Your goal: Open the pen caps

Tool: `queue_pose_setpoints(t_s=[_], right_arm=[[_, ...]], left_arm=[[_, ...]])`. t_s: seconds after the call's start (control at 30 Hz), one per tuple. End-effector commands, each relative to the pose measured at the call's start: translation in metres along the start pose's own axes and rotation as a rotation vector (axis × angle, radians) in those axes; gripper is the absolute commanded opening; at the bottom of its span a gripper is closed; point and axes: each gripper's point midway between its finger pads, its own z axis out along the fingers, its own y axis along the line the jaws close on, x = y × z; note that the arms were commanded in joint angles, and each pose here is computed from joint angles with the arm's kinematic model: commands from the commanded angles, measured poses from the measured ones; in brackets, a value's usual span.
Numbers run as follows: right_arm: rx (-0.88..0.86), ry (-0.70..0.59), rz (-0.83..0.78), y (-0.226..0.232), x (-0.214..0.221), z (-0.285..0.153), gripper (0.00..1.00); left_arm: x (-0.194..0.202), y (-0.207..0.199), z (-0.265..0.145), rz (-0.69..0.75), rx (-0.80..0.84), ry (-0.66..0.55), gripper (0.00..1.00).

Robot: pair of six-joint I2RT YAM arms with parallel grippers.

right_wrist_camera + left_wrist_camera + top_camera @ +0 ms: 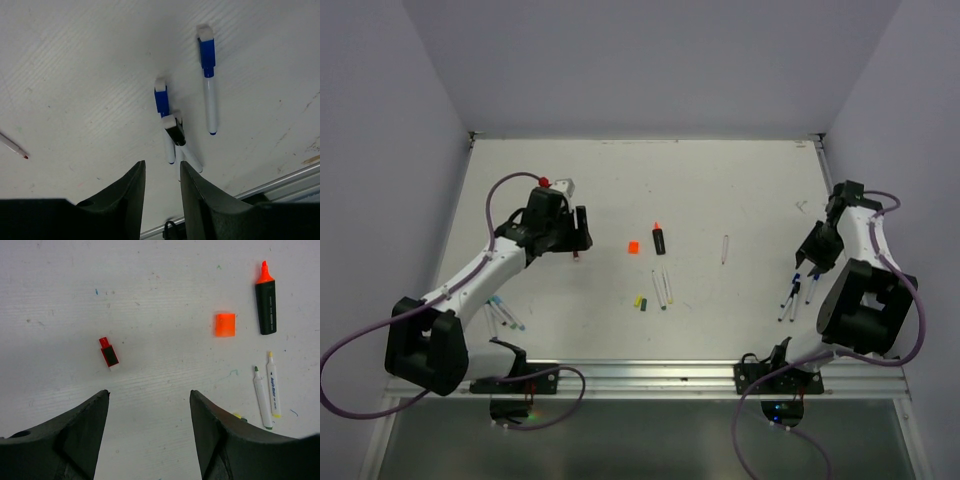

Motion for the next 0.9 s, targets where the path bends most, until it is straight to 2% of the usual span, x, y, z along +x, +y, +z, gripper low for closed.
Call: queue_pose_setpoints(t_s=[0.0, 0.23, 0.53, 0.87], right_arm=[[-0.03, 0.031, -0.033, 0.001, 0.013, 0.003, 0.37], [-0.015, 0.092, -0.032, -0.005, 0.039, 0.021, 0.41], [0.024, 0.089, -0.036, -0.012, 0.038, 0.032, 0.42], [0.06, 0.081, -0.049, -0.013, 0.024, 0.044, 0.39]], left_arm=[[-0.017, -0.012, 0.004, 0.031, 0.055, -0.051, 0.68], [-0.016, -0.013, 0.012, 0.054, 0.06, -0.038, 0.68], [-0.015, -0.014, 0.014, 0.063, 0.069, -0.027, 0.68], [-0.015, -0.014, 0.015, 0.065, 0.069, -0.03, 0.68]])
